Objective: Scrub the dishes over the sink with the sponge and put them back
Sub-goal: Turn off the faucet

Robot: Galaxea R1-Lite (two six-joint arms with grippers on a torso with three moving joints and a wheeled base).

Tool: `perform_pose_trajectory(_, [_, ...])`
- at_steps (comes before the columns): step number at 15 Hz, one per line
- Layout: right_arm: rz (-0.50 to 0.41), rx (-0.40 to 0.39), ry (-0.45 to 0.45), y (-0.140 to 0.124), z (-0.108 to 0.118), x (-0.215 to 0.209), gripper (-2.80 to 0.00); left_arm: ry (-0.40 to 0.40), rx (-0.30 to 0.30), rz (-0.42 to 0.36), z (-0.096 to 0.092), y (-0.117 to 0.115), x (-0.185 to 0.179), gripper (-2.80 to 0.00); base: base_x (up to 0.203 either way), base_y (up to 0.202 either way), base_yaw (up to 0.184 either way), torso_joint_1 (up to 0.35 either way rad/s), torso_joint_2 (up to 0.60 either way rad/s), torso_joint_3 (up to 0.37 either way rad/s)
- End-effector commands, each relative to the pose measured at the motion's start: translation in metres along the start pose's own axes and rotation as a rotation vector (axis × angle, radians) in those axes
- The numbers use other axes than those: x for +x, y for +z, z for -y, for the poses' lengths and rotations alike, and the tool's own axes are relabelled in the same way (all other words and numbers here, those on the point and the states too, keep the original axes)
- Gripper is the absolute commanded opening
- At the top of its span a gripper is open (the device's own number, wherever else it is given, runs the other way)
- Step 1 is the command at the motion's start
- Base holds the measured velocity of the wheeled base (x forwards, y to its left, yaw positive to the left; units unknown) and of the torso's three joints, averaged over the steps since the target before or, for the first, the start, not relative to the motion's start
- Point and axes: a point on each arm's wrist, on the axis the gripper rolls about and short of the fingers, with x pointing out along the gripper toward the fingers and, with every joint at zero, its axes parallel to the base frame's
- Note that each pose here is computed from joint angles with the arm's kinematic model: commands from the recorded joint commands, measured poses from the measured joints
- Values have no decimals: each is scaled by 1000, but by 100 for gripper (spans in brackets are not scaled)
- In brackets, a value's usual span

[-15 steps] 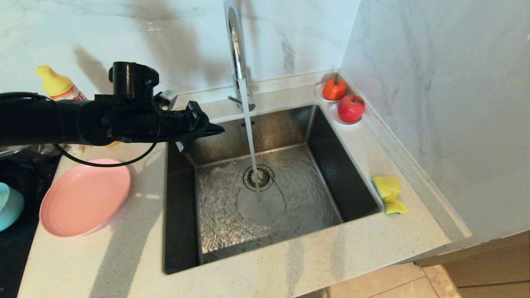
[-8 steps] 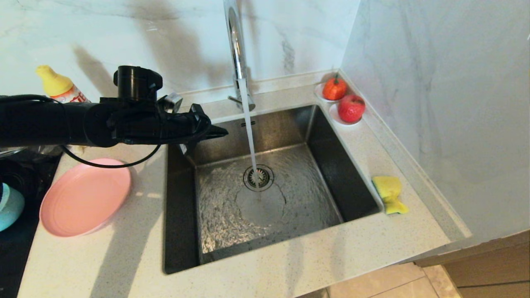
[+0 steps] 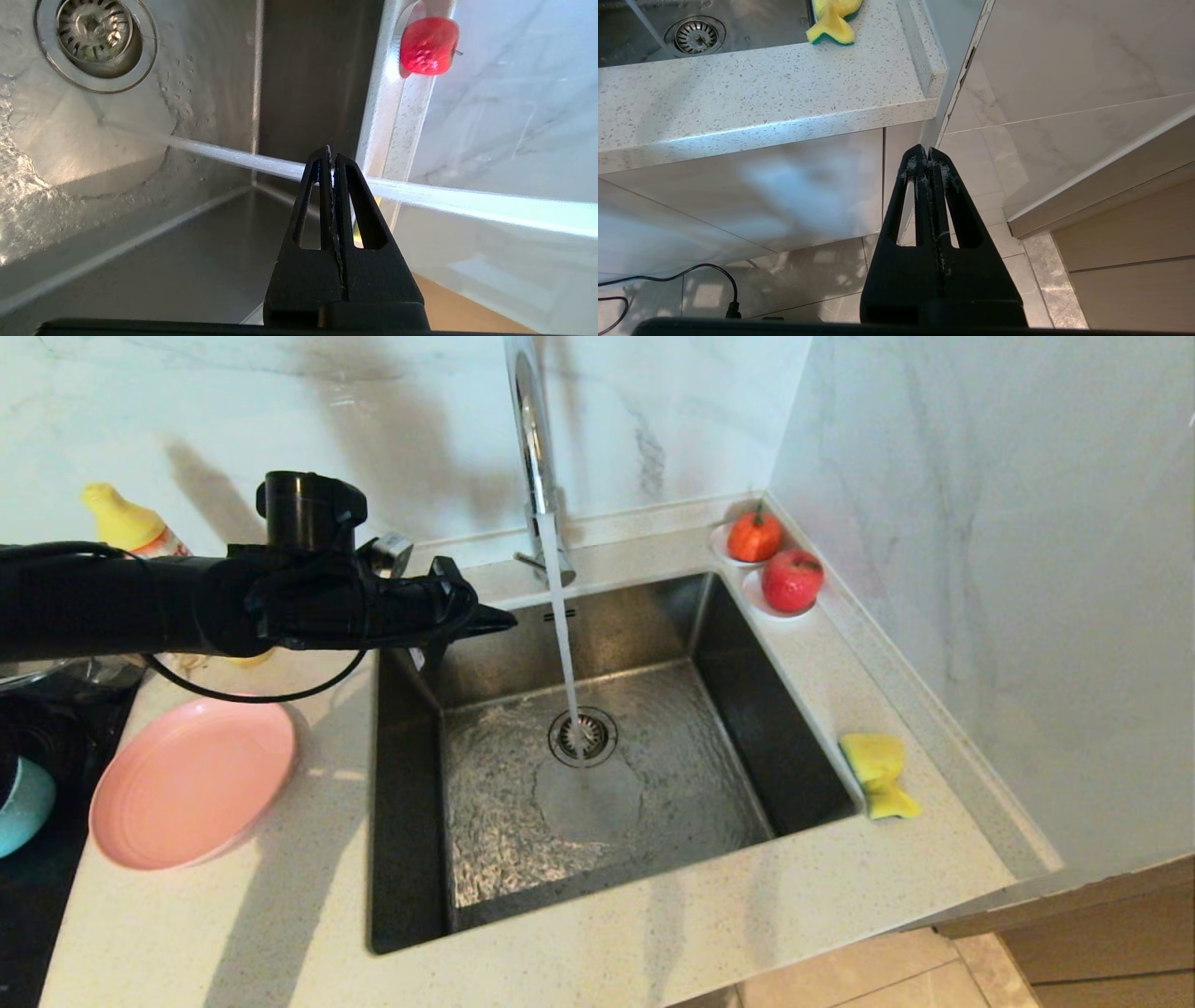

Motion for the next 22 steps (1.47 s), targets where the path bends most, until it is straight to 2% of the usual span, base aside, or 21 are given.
perform_pose_trajectory(1, [-2, -1, 0, 0, 0, 0, -280, -12, -3, 7, 2, 3, 2, -280, 0, 0, 0, 0, 0, 0])
perform_pose_trajectory(6, [-2, -1, 0, 0, 0, 0, -280, -94, -32, 74, 4, 13, 11, -280, 0, 0, 0, 0, 0, 0])
perform_pose_trajectory(12, [-2, -1, 0, 0, 0, 0, -280, -99, -26, 83, 0, 18, 18, -280, 0, 0, 0, 0, 0, 0])
perform_pose_trajectory(22, [-2, -1, 0, 0, 0, 0, -280, -155, 33, 145, -5, 27, 31, -280, 0, 0, 0, 0, 0, 0])
